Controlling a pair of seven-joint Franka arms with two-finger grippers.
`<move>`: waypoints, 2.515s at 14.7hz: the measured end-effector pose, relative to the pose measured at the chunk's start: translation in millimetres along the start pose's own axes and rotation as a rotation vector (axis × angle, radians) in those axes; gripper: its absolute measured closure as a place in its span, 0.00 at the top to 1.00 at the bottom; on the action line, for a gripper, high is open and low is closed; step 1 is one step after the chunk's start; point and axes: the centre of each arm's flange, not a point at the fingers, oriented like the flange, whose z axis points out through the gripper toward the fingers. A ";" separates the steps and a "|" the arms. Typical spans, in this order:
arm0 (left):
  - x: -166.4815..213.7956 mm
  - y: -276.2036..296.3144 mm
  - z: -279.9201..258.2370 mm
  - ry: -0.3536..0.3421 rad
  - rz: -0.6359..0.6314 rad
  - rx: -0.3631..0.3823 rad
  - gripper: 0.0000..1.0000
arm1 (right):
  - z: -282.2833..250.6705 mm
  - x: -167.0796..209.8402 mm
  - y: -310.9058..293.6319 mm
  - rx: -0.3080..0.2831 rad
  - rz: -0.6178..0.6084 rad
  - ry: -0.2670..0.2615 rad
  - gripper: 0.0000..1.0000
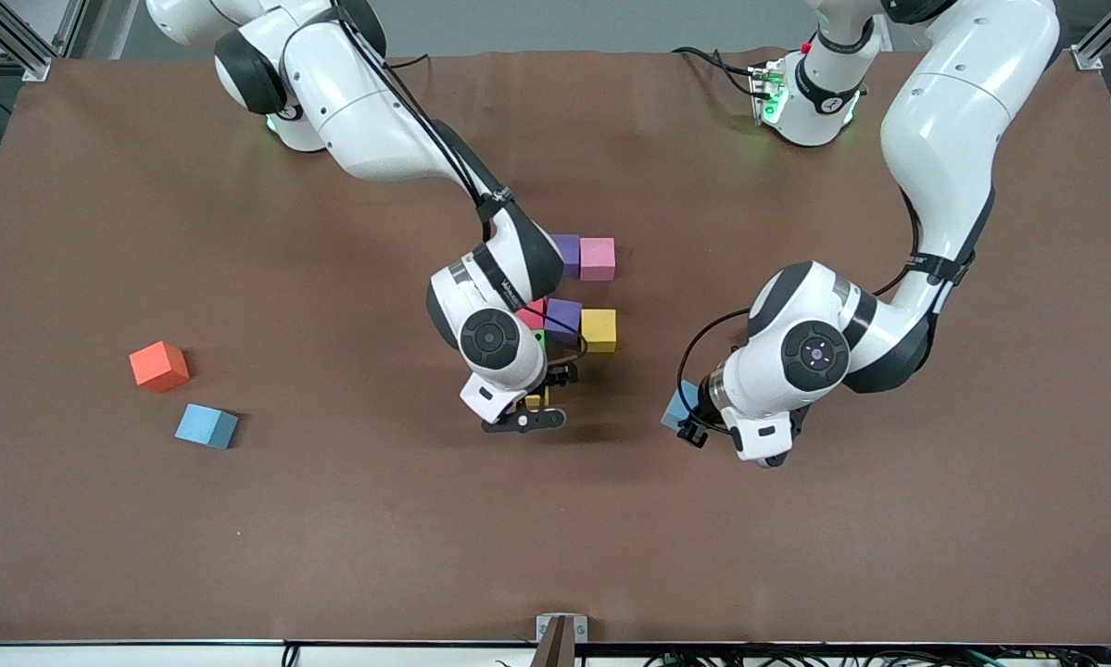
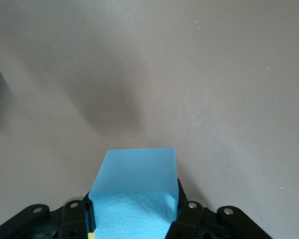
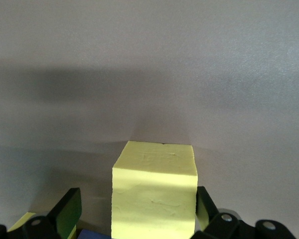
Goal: Arrange 11 blocks into digit 3
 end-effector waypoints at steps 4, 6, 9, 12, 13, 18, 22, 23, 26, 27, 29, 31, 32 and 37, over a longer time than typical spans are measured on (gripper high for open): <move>-0.8 2.5 6.1 -0.006 -0.001 -0.017 0.56 | 0.7 -0.1 -0.3 0.000 0.001 0.000 1.00; -0.4 2.6 6.4 -0.006 -0.005 -0.019 0.56 | -0.5 1.0 0.6 -0.001 0.004 0.004 1.00; -4.4 5.2 5.5 -0.007 -0.032 -0.037 0.56 | -14.2 6.0 3.9 0.001 0.011 0.016 1.00; -18.0 10.2 11.8 -0.018 -0.083 -0.064 0.56 | -47.6 11.0 14.7 0.000 0.028 0.005 1.00; -26.0 12.5 17.2 -0.026 -0.110 -0.076 0.56 | -63.1 14.1 21.7 0.002 0.037 0.006 1.00; -62.4 20.5 57.9 -0.040 -0.309 -0.114 0.56 | -156.2 45.3 124.5 -0.057 0.180 0.018 1.00; -106.6 16.0 100.6 0.032 -0.406 -0.085 0.56 | -236.6 55.5 231.1 -0.054 0.301 0.033 1.00; -118.8 15.0 106.1 0.037 -0.421 -0.081 0.56 | -255.8 53.1 258.0 -0.041 0.301 0.038 1.00; -146.4 11.9 115.8 0.036 -0.452 -0.071 0.56 | -312.8 36.7 345.5 -0.014 0.260 0.071 1.00; -152.7 11.0 118.2 0.035 -0.458 -0.067 0.56 | -332.2 28.4 372.5 -0.003 0.269 0.086 1.00; -163.3 9.1 123.0 0.034 -0.464 -0.061 0.56 | -371.6 4.3 416.4 0.025 0.305 0.097 1.00; -172.8 7.0 128.6 0.034 -0.463 -0.054 0.56 | -408.7 -23.0 443.5 0.048 0.334 0.109 1.00; -175.9 6.2 130.8 0.034 -0.460 -0.050 0.56 | -424.9 -35.7 454.0 0.046 0.341 0.123 1.00; -179.8 7.3 131.7 0.025 -0.455 -0.064 0.56 | -472.2 -86.0 473.5 -0.037 0.276 0.195 1.00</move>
